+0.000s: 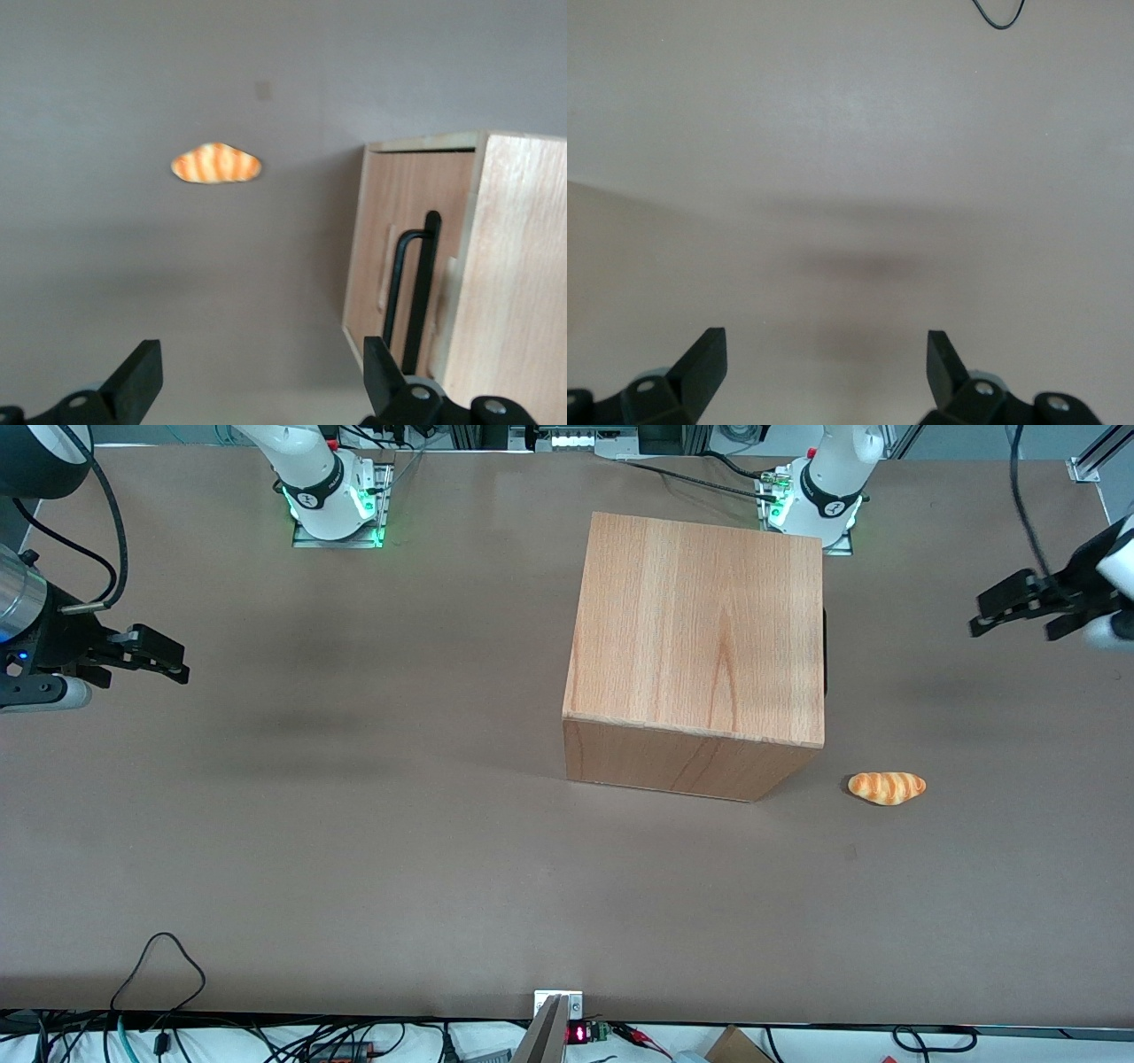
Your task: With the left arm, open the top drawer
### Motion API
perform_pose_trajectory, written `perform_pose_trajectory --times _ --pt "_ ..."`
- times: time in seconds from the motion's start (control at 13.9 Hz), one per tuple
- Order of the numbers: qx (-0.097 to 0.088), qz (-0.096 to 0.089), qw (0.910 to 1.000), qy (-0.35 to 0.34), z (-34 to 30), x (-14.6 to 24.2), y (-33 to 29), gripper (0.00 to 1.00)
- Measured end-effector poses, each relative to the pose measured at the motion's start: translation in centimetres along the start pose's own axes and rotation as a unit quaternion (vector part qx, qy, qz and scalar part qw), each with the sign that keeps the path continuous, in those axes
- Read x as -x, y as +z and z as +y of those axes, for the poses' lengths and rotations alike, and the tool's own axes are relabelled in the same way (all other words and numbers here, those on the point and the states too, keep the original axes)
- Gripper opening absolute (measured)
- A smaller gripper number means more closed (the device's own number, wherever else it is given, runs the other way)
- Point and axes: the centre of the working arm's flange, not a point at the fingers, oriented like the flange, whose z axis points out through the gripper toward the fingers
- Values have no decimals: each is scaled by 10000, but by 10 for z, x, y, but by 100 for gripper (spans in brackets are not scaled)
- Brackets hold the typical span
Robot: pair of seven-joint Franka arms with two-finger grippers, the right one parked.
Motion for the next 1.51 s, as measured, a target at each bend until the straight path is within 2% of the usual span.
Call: perform_pose_trajectory --times 0.22,0.43,0.72,0.86,1.51 --pt "198 -211 9996 65 12 -8 33 100" --pt "354 -252 9990 63 20 -11 61 100" --pt "469 -285 9985 56 26 -12 88 100" --pt "501 -340 9982 38 28 -11 106 100" --pt "939 -594 9936 -195 31 -1 162 100"
